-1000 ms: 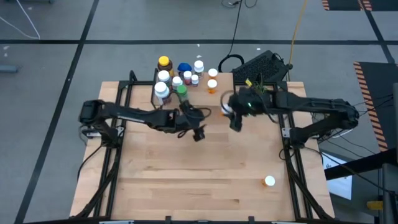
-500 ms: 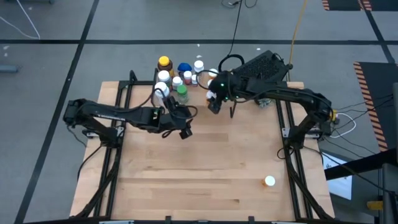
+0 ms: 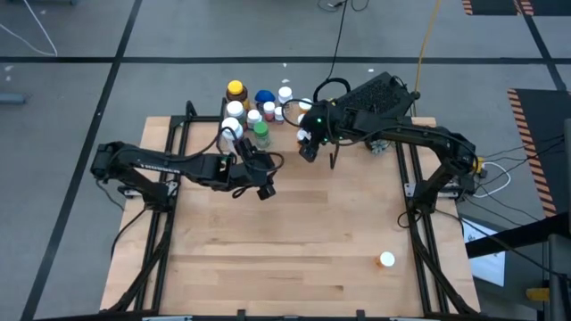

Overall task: Pick and place medicine bottles onto shelf by color
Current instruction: Put the top orange pill bottle on the shelf, aligned with the other orange pill bottle, then put the orange pill bottle on the shelf

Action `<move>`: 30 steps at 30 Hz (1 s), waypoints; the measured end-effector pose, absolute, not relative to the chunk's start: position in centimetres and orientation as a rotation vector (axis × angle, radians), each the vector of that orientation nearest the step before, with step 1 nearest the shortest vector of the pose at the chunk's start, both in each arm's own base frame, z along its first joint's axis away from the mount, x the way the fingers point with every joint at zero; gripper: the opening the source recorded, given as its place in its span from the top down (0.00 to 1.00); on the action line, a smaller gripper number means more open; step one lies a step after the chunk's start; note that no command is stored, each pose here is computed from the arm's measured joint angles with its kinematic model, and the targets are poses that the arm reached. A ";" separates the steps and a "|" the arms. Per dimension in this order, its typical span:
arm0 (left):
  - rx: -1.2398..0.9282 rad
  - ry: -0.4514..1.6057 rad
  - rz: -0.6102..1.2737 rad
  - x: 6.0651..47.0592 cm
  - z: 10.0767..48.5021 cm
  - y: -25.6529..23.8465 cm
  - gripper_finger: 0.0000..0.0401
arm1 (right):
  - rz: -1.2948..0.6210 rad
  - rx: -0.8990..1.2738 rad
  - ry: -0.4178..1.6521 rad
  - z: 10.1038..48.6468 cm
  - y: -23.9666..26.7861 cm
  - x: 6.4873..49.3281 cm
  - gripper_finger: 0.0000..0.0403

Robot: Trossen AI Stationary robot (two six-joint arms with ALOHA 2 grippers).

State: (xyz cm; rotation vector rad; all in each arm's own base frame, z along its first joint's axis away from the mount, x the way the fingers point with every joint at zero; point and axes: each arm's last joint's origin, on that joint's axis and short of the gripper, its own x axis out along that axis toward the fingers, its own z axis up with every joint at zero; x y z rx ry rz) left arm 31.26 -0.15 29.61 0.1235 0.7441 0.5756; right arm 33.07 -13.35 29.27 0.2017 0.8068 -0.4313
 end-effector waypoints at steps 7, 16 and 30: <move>0.126 0.744 0.571 31.3 29.6 -0.3 0.31 | -0.434 0.199 0.801 29.4 -13.3 33.0 0.37; 0.170 0.710 0.579 31.3 29.7 -1.7 0.31 | -0.408 0.164 0.718 32.8 -11.5 31.0 0.27; 0.159 0.197 -0.073 37.1 20.9 -7.1 0.31 | -0.215 0.232 0.683 31.7 1.8 22.4 0.29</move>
